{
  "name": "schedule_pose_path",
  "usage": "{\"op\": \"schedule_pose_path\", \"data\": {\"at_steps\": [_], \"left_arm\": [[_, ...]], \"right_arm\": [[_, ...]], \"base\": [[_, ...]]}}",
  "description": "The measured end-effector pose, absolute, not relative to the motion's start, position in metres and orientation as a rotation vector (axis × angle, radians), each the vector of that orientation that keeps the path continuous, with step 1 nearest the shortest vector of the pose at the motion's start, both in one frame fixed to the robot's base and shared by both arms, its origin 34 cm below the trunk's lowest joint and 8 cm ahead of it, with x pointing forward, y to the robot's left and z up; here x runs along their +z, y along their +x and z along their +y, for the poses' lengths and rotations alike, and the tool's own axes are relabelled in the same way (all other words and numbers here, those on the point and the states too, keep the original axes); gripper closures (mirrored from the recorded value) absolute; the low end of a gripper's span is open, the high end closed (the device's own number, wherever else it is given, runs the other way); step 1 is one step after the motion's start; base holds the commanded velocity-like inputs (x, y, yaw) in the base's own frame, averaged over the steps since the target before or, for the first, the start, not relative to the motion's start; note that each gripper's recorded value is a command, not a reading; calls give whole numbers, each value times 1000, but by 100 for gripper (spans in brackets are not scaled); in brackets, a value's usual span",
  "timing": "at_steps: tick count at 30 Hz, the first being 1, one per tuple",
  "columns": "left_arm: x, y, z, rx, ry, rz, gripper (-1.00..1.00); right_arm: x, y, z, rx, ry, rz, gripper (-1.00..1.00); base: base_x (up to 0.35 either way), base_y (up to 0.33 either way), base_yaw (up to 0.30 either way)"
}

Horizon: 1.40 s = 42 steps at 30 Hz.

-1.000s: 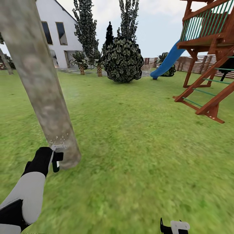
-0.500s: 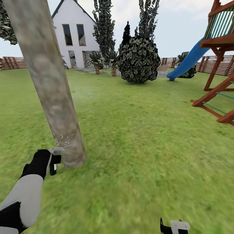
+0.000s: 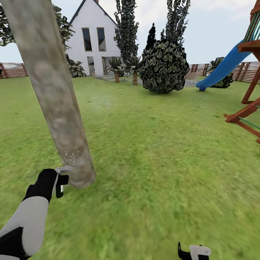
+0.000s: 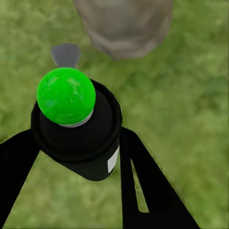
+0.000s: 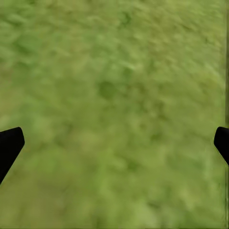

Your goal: In the garden, pick up the pesticide atomizer on the floor and spray pesticide onto both trees until each tree trunk is fully covered.

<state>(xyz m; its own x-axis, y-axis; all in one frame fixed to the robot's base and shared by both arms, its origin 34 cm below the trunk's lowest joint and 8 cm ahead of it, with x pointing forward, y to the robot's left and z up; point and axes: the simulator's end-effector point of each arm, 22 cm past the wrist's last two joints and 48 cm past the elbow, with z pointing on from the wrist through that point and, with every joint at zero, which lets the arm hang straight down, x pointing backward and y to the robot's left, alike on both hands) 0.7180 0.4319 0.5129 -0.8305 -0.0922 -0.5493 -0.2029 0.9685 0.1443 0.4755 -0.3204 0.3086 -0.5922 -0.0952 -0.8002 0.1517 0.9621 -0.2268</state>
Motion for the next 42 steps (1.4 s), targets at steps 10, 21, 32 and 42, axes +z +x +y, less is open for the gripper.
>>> {"op": "schedule_pose_path", "data": {"at_steps": [10,21,32,42], "left_arm": [[515,725,412,225,-193,2541,100],[529,746,369,141,-170,2516,100],[547,758,377,155,-177,2489,100],[544,753,389,189,-176,2497,100]], "right_arm": [[310,476,-324,-344,40,2175,-100],[309,476,-324,-344,40,2177,-100],[310,476,-325,-346,40,2176,-100],[309,476,-324,-344,40,2178,-100]], "base": [[3,-276,24],[59,-274,265],[186,-238,158],[190,-233,27]]}}
